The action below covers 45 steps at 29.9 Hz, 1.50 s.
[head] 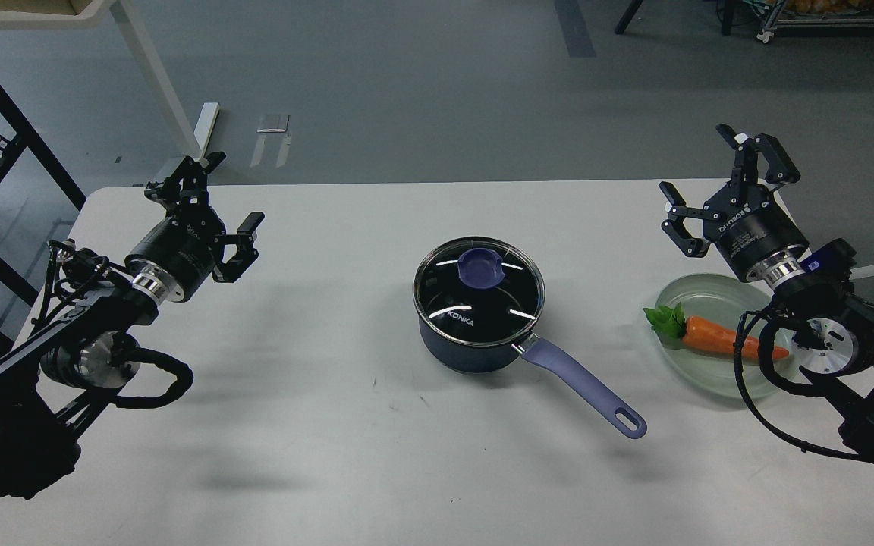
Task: Open pot lid
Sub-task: 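Move the right gripper down toward the lavender saucepan handle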
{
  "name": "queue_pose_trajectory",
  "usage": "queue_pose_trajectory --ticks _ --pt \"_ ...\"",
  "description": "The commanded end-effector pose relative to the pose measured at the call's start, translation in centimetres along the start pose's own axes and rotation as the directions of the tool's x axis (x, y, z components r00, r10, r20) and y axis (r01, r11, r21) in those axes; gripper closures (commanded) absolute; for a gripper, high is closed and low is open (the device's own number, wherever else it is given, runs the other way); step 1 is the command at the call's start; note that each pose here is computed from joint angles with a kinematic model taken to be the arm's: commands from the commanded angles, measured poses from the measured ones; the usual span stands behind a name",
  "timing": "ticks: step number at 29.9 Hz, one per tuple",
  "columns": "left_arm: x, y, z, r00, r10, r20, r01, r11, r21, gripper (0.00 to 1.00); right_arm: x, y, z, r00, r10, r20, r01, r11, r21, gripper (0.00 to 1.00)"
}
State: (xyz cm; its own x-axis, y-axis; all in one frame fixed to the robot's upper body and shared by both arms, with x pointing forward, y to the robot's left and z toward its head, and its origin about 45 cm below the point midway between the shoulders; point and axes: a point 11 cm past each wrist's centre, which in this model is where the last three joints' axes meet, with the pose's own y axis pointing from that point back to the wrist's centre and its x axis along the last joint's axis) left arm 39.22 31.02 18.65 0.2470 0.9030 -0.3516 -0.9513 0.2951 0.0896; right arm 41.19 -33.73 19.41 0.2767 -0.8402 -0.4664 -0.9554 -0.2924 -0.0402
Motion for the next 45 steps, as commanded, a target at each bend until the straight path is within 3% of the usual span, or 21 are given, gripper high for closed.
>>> queue_pose_trajectory --ticks 1,9,14,19,25,30,36,40,45 --pt "0.1 0.0 0.1 1.0 0.001 0.005 -0.001 1.0 0.004 0.01 0.0 0.0 0.0 1.0 0.0 -0.001 0.0 1.0 0.001 0.0" --pt "1.1 0.5 0.1 0.999 0.004 0.042 -0.006 0.999 0.034 0.01 -0.2 -0.1 -1.1 0.999 -0.02 -0.031 0.021 1.0 0.017 0.0" --pt "0.9 0.5 0.5 0.999 -0.019 0.028 0.019 1.0 0.021 0.01 -1.5 0.5 -4.9 0.942 -0.157 -0.297 0.149 0.988 -0.052 0.0" --pt "0.2 0.2 0.7 0.999 -0.049 0.017 0.049 0.999 0.011 0.01 -6.1 0.1 -8.0 0.719 -0.366 -0.59 0.323 0.929 -0.183 0.0" --pt "-0.2 0.2 0.7 0.998 -0.059 0.011 0.059 0.998 0.007 0.01 -12.1 -0.3 -8.6 0.244 -0.556 -0.794 0.438 0.794 -0.421 0.0" --pt "-0.3 0.2 0.7 0.998 -0.062 0.01 0.062 0.998 0.007 0.01 -14.9 1.3 -6.9 -0.147 -0.652 -0.744 0.418 0.641 -0.644 0.0" --pt "-0.8 0.1 0.7 0.997 -0.077 0.011 0.077 0.997 0.005 0.01 -14.3 4.2 -3.2 -0.519 -0.68 -0.519 0.238 0.468 -0.851 0.0" --pt "-1.7 0.0 0.9 0.995 -0.103 0.008 0.103 0.995 0.001 0.01 -12.1 5.7 -1.1 -0.627 -0.681 -0.378 0.115 0.399 -0.91 0.0" --pt "-2.1 0.0 0.8 0.993 -0.114 0.004 0.114 0.993 0.0 0.01 -11.0 6.9 0.4 -0.64 -0.703 -0.31 0.073 0.347 -0.935 0.0"
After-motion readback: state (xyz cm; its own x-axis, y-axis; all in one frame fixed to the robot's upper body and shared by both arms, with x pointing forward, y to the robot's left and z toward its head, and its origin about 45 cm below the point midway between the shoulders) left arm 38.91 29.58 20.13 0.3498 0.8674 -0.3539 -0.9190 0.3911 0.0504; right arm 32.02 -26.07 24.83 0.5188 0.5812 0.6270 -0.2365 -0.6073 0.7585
